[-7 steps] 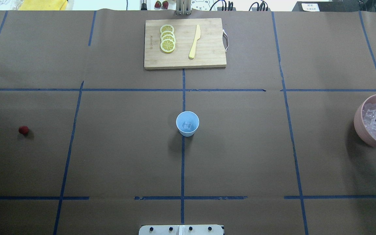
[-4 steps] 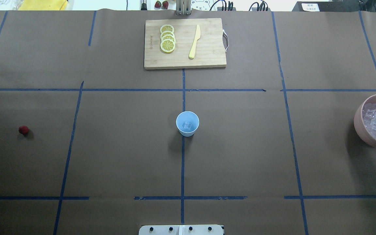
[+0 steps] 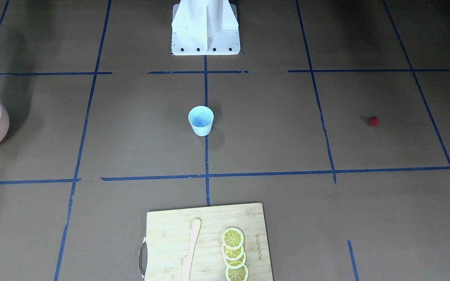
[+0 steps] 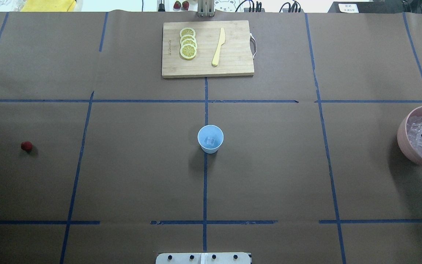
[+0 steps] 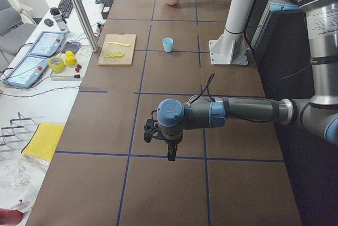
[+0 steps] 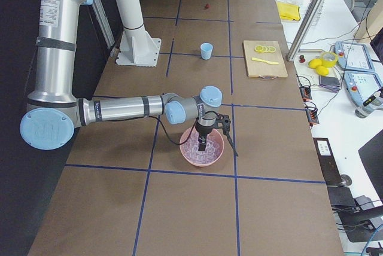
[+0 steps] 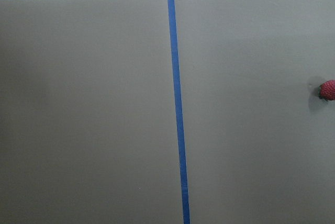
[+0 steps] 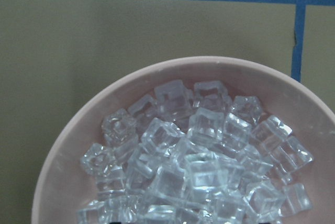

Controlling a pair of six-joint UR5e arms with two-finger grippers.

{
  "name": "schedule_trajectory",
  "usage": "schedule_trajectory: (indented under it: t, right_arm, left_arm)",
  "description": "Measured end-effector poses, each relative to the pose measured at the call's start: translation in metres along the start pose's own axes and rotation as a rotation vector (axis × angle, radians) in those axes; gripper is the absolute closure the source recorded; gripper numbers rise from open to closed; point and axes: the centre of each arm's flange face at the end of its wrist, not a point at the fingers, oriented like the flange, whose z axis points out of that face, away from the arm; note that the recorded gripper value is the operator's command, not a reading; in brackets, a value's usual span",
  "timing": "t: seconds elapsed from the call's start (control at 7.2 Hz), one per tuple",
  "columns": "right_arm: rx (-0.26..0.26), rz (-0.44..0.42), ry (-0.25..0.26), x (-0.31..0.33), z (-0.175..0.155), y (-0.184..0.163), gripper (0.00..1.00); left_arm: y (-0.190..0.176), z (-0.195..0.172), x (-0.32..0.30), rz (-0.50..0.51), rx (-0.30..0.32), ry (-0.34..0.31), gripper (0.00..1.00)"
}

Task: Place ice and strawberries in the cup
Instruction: 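Move the right gripper back into the pink bowl and grasp another ice cube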

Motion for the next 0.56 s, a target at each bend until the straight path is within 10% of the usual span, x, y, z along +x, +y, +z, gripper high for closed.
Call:
schedule_trajectory:
  t: [0.56]
  right_arm:
    - [-0.017,0.001,-0.001,-0.0117,0.0081,0.0026,0.65]
  left_arm:
    - [0.0007,-0.0001,0.0003,0.0,0.0,0.0,0.0]
